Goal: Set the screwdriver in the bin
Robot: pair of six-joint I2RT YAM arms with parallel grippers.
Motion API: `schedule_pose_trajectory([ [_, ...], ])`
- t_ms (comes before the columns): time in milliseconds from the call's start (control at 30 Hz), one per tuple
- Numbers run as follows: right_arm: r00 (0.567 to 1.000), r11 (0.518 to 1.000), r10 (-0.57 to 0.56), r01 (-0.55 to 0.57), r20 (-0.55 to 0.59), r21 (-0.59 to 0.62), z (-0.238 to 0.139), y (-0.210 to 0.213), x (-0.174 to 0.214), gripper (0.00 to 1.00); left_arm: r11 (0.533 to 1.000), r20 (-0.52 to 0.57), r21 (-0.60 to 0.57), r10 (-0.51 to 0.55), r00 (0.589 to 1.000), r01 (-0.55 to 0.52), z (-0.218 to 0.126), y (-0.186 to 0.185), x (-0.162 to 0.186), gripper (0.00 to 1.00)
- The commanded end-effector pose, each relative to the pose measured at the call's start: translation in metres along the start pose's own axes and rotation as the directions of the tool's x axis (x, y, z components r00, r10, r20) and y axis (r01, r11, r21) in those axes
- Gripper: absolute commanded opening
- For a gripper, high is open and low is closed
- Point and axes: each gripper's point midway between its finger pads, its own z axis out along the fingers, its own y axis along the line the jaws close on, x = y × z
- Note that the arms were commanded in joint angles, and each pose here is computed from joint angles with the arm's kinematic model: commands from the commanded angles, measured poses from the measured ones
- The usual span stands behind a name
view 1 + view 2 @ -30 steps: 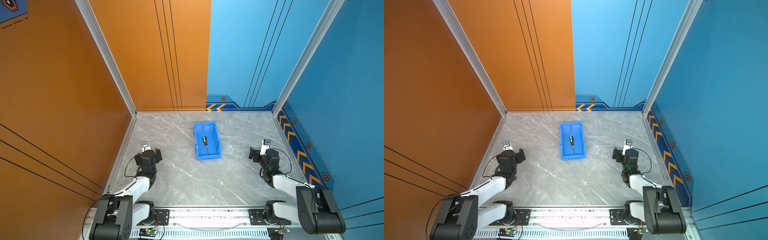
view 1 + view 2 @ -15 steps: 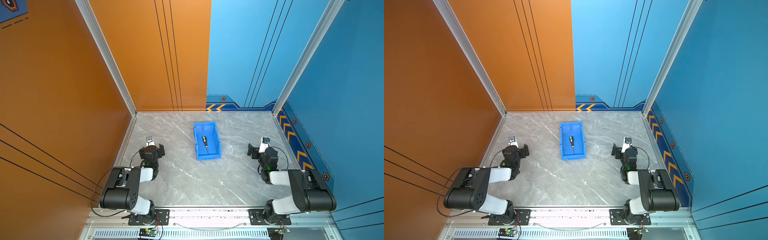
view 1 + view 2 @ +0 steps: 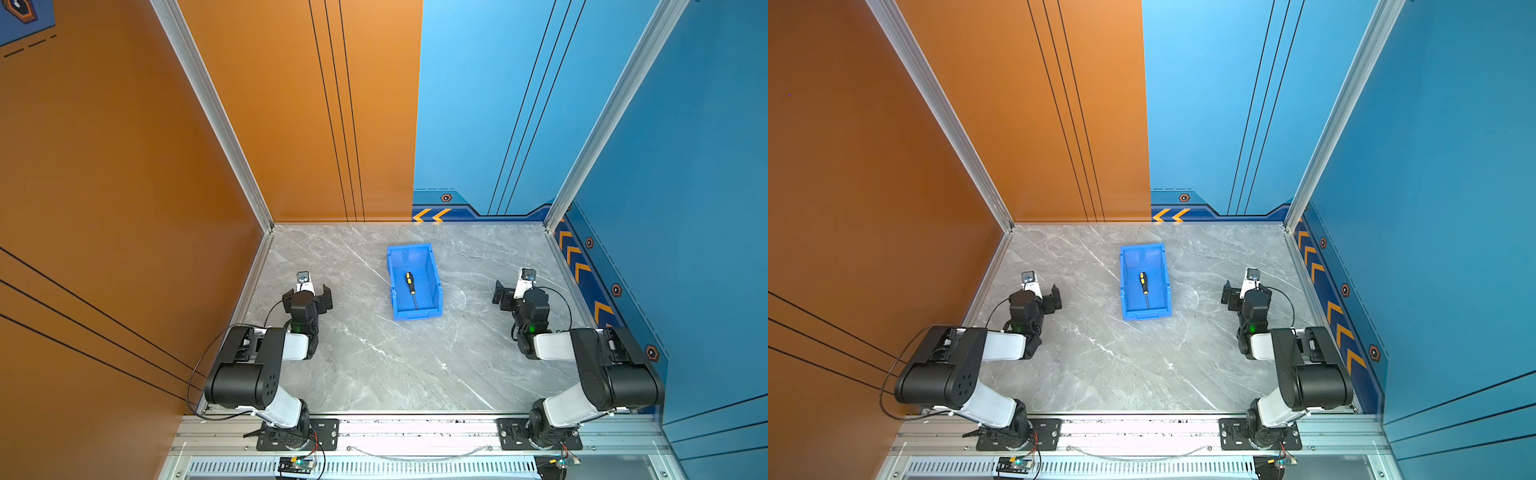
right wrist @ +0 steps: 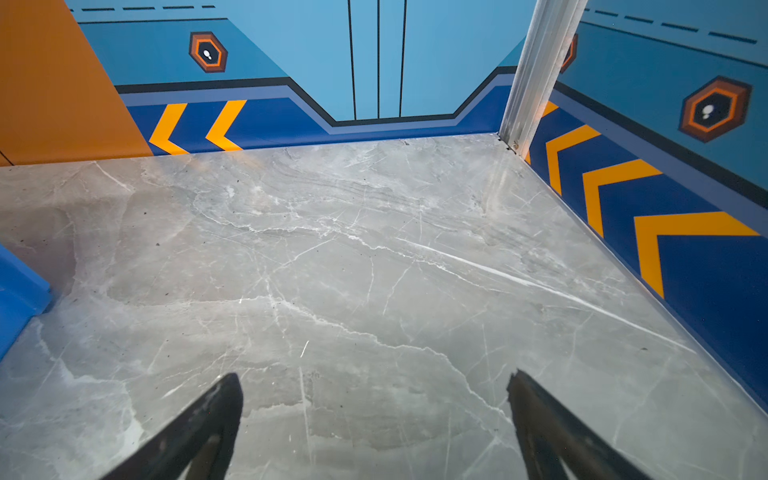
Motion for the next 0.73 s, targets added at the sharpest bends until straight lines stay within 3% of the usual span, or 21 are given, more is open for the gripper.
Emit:
schedule_pose_trajectory([
  [0, 1.000, 0.999, 0.002, -0.001, -0.029, 0.035, 0.0017, -0.0060, 0.0064, 1.00, 1.000, 0.009, 0.025, 0.018, 1.000, -0.018, 0.0002, -0.0061, -0.0008, 0.98],
  [700, 1.000, 0.999, 0.003, -0.002, -0.030, 0.033, 0.0014, -0.0062, 0.0068, 1.00, 0.998, 0.009, 0.058, 0.035, 0.999, -0.036, 0.0012, -0.0123, -0.0010, 0.98],
])
